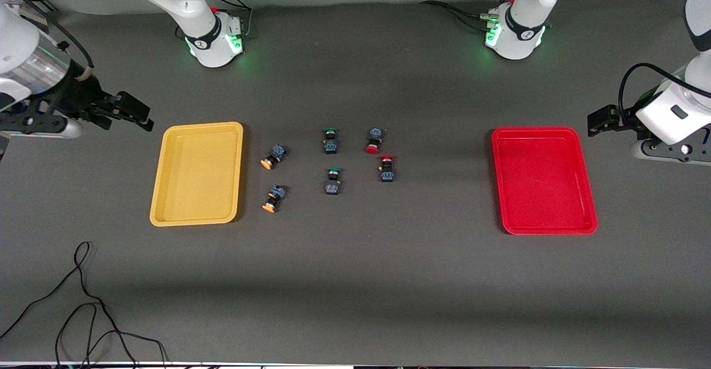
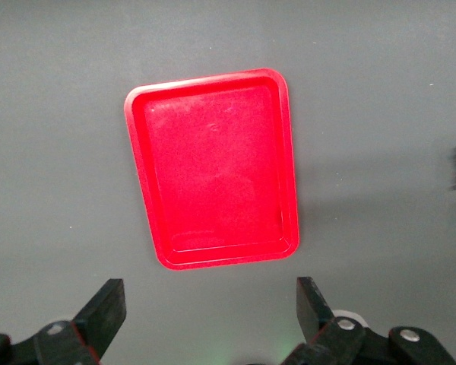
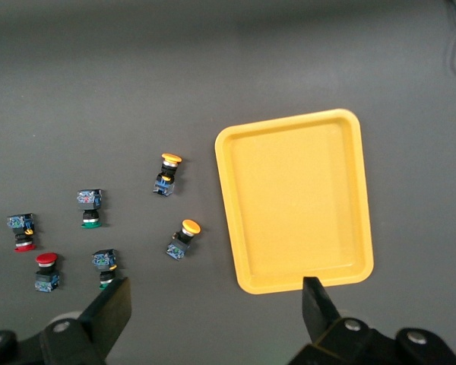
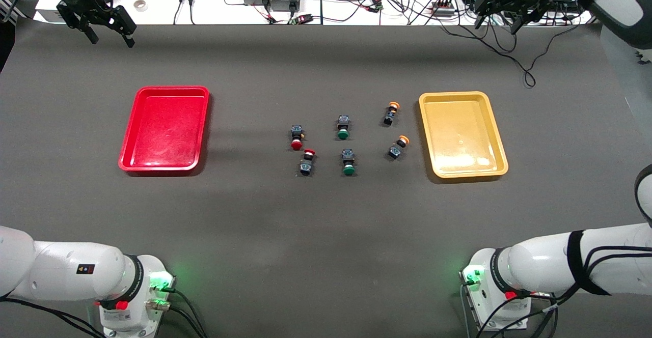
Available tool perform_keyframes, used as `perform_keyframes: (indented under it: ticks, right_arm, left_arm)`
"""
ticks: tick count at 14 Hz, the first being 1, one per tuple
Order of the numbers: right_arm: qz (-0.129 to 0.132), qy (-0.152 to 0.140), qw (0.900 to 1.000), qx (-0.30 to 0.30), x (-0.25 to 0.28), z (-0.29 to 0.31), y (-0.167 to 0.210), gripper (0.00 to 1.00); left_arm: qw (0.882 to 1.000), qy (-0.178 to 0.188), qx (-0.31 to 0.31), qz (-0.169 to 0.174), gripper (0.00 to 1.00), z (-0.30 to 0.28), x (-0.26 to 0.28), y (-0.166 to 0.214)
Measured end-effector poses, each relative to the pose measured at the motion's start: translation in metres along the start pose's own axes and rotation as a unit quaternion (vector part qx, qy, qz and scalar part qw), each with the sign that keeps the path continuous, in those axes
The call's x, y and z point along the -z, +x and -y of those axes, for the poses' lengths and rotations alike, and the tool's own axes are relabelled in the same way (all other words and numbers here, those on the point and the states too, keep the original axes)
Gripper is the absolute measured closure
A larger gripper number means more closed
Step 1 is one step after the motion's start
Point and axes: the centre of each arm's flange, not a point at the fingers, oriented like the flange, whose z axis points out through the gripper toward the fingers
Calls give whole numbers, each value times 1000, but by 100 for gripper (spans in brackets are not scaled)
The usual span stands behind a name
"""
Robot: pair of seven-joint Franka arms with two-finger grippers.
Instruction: Place red and yellow buttons in trays
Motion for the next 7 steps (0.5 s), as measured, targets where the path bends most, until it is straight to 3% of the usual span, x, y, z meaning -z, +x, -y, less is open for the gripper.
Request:
perform_keyframes:
  ticks: [3, 7]
  right_arm:
    - [26, -12, 998, -60, -40, 35, -7, 0]
    - [27, -19, 992, -120, -126, 81, -32, 0]
  left_arm:
    - [1000, -1, 0, 1, 0, -1, -1, 0]
    - [1000, -2, 0, 13, 0, -15, -17, 0]
